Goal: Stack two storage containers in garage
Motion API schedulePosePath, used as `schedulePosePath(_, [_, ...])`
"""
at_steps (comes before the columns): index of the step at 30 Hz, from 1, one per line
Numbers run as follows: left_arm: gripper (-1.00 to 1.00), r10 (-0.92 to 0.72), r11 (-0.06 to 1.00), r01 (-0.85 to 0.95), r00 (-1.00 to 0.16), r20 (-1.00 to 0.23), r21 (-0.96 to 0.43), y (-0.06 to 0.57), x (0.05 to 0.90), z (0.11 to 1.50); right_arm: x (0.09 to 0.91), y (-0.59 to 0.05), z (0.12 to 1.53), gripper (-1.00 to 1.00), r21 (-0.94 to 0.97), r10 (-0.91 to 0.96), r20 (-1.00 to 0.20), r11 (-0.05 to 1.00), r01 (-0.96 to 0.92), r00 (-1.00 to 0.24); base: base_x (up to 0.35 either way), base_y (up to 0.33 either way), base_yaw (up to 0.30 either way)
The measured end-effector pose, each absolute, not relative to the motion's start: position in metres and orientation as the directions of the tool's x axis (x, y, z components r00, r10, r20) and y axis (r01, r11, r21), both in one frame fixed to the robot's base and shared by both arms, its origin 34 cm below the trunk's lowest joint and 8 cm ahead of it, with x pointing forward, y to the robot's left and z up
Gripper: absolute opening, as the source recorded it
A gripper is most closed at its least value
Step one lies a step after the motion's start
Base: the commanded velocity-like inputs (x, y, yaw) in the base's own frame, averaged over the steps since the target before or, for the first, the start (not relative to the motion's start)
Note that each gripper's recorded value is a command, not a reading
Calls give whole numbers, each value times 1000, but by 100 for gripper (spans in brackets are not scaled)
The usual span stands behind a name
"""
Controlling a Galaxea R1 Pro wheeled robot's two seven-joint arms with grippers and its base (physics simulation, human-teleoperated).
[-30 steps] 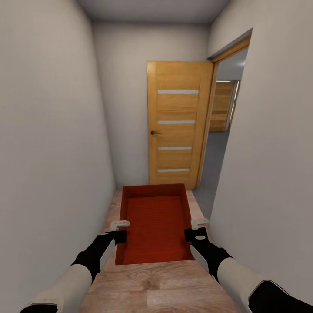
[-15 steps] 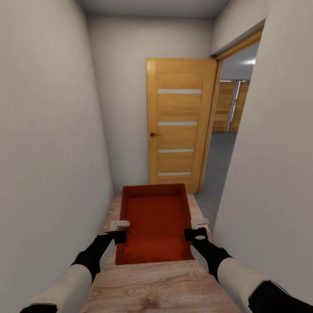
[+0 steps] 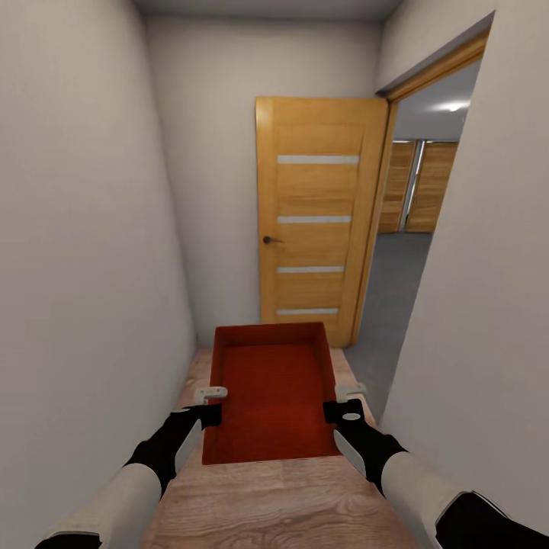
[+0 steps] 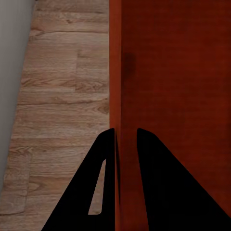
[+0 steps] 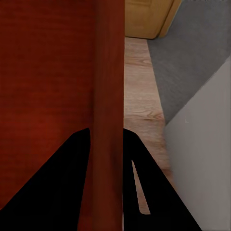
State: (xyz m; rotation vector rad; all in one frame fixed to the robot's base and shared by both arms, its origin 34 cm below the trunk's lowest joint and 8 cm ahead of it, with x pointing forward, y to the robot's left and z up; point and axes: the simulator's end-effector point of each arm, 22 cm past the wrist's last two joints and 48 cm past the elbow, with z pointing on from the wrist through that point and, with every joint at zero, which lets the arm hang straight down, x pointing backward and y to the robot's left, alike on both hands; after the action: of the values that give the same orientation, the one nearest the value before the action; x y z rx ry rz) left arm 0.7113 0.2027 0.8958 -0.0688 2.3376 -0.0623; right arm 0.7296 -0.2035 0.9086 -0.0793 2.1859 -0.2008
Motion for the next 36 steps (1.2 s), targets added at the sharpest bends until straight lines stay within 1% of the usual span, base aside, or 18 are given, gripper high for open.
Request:
schedulePosePath(16, [-100,-69,997,-30,-693,-717,-66,203,711,896,730,-204,909,-100,-174,-131,-802,985,17,-583,323,0,-4])
schedulePosePath(29, [-100,-69,997,-31,-694,-717,-67,202,711,896,729,-204,908,-100,-175,-132,-801,984,17,-584,323,0,-213])
schedulePosePath(36, [-100,-69,997,-31,-693,-717,-67,203,711,896,730,-204,909,-100,-174,-131,-802,985,17,-583,323,0,-49])
